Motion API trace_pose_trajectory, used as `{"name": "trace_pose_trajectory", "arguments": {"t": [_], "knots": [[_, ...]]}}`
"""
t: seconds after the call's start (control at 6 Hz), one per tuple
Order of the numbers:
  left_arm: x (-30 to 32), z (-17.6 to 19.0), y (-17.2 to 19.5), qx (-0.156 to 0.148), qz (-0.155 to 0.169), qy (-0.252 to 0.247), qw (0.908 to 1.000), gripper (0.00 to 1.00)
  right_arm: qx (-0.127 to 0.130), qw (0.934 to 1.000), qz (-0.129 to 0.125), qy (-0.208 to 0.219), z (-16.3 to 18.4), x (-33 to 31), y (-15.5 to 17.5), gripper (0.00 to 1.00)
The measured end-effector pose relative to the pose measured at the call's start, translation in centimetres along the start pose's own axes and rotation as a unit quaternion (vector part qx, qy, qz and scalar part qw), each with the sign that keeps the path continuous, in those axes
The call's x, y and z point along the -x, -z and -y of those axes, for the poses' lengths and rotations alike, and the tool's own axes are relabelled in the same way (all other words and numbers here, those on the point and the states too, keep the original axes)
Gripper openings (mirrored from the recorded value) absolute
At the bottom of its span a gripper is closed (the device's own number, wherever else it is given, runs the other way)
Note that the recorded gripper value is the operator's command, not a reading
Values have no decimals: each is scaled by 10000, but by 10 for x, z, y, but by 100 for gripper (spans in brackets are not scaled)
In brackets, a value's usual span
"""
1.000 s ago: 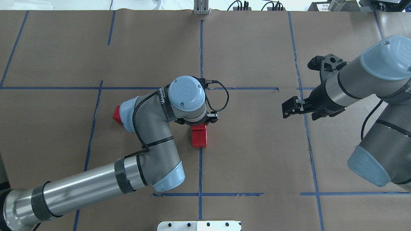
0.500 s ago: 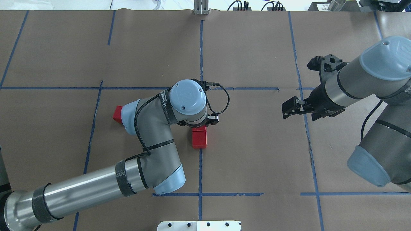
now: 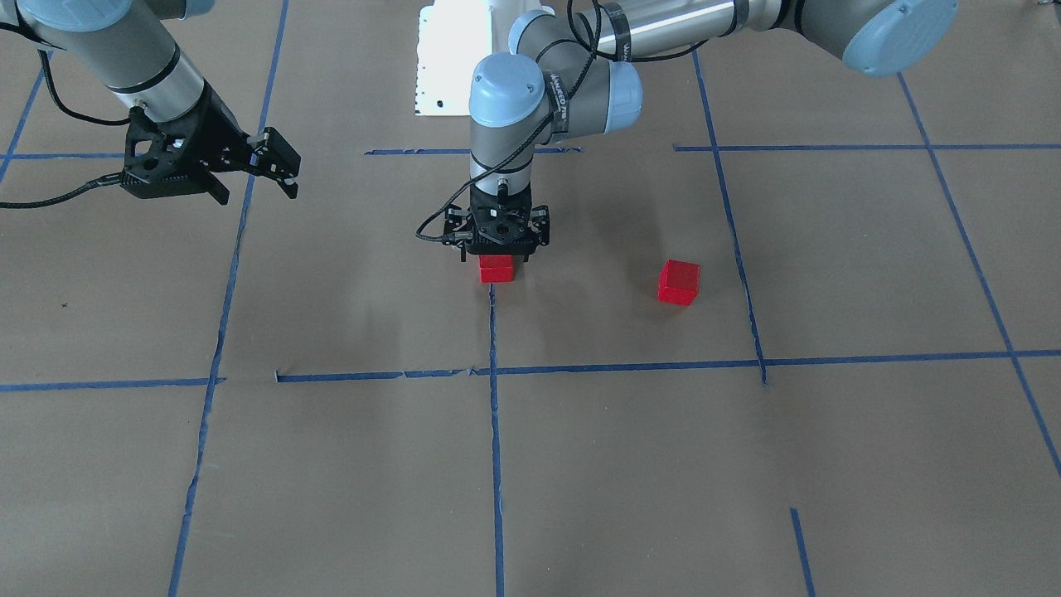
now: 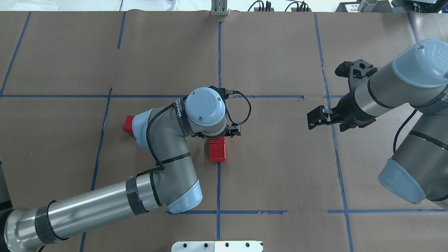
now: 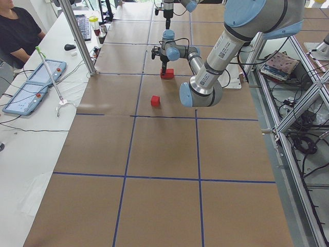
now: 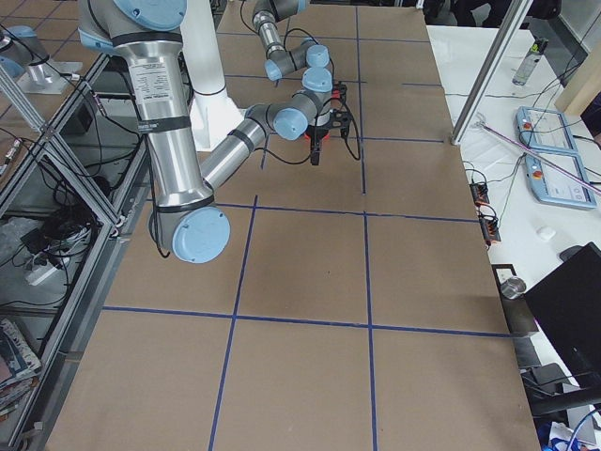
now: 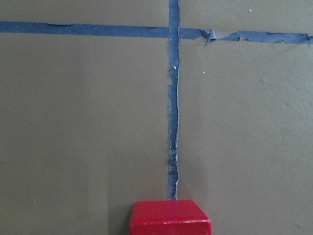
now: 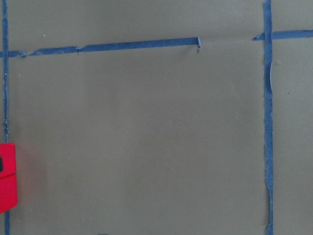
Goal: Form red blocks into L shape at center
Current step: 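Open the left gripper and move it back toward the last red cube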
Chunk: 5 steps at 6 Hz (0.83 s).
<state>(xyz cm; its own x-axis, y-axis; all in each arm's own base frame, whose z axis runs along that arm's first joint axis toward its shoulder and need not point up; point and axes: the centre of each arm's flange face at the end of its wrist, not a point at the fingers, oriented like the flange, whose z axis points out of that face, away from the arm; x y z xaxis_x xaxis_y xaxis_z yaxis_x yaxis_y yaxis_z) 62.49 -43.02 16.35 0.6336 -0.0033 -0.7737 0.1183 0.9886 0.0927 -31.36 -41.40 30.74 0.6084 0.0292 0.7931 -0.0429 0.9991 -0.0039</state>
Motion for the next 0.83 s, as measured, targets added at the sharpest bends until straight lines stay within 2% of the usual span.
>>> {"name": "trace_pose_trajectory", "arguments": {"t": [0.33, 0.67, 0.83], "knots": [[36, 14, 36, -205, -191, -101, 9996, 100, -16, 10000, 15, -4, 1, 0, 2, 100], [138, 53, 51, -373, 53, -918, 9951, 100, -15, 10000, 11, -12, 0, -2, 3, 100], [194, 77, 54, -252, 212, -1290, 9911, 100, -9, 10000, 10, -12, 0, -2, 3, 100]]}}
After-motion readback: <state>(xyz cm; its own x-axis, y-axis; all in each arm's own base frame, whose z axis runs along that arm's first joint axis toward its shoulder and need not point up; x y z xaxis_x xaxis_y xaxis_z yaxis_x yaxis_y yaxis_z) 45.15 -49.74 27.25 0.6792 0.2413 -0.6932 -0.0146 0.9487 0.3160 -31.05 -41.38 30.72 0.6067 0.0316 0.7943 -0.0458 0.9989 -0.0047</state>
